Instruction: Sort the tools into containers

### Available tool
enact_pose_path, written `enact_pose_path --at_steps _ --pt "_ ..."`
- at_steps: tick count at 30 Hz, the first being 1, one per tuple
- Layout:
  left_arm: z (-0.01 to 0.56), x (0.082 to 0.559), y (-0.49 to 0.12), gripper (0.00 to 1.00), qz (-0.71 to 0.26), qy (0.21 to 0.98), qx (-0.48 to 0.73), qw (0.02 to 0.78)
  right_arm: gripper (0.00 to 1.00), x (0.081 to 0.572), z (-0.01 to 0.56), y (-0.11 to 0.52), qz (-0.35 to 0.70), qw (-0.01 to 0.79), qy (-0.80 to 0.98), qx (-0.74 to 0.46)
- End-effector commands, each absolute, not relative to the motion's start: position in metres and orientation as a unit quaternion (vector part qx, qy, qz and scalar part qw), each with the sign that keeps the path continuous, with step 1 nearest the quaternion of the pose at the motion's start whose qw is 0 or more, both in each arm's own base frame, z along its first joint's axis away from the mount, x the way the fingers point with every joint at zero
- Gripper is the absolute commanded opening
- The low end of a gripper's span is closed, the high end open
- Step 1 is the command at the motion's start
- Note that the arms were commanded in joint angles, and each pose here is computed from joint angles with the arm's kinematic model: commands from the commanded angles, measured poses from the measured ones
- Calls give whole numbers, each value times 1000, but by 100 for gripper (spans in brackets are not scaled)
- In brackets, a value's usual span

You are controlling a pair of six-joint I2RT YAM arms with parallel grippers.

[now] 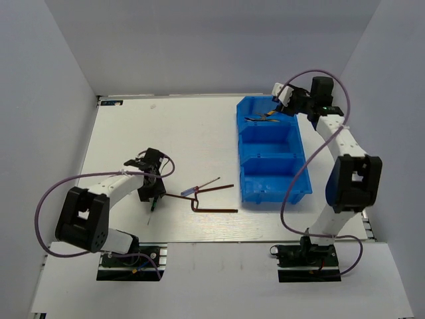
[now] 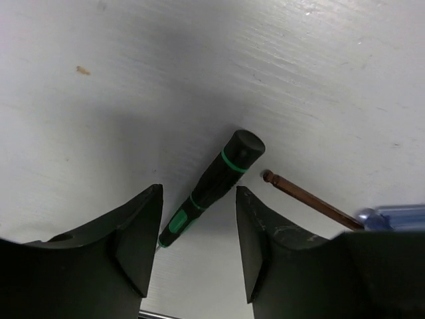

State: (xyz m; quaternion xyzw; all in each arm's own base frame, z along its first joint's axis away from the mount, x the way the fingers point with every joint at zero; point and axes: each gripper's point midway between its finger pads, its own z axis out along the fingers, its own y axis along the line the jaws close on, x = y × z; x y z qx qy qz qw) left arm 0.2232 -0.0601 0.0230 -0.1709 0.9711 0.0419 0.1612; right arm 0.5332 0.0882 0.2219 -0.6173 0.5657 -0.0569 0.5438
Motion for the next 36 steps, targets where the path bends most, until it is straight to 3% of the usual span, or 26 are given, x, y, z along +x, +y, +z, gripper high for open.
enact_pose_path --at_steps 1,5,9,10,11,13,14,20,21,23,24,25,26,27,29,30,36 --pt "17 234 -64 58 35 974 -152 164 58 485 267 102 31 579 606 -545" --pt "1 228 -62 50 46 978 -145 143 58 419 272 119 123 582 633 -495" --pt "-7 226 -66 20 34 980 -140 140 57 367 255 131 203 542 658 -481" --pt "-5 229 -69 7 26 980 -139 141 54 358 247 133 223 531 665 -477" --pt "0 231 -69 1 24 979 -140 144 44 342 242 136 249 509 681 -463" --pt "20 248 -77 0 11 976 -127 174 26 325 243 138 266 498 683 -464" --pt "36 257 -78 0 5 972 -124 199 0 311 234 139 283 472 699 -456" --pt "137 341 -151 0 -162 928 4 336 0 286 215 127 275 435 743 -427" --pt "172 358 -186 0 -237 898 54 368 12 284 218 127 270 441 741 -428" --pt "173 375 -221 0 -290 876 130 363 36 281 215 124 261 443 750 -415" --pt "207 384 -252 0 -363 829 189 381 43 279 217 122 255 447 752 -411" --pt "212 387 -269 0 -389 809 224 380 43 277 216 119 248 449 758 -403" --pt "217 393 -295 0 -432 780 267 364 41 273 217 119 247 450 758 -402" --pt "223 396 -314 0 -456 750 304 370 23 271 217 117 243 450 761 -399" --pt "246 406 -340 0 -481 704 352 387 0 263 218 117 245 445 764 -398" --pt "230 413 -353 0 -488 703 358 375 0 258 215 116 246 440 766 -398" --pt "257 417 -414 0 -543 600 416 414 0 242 212 109 220 453 767 -399"
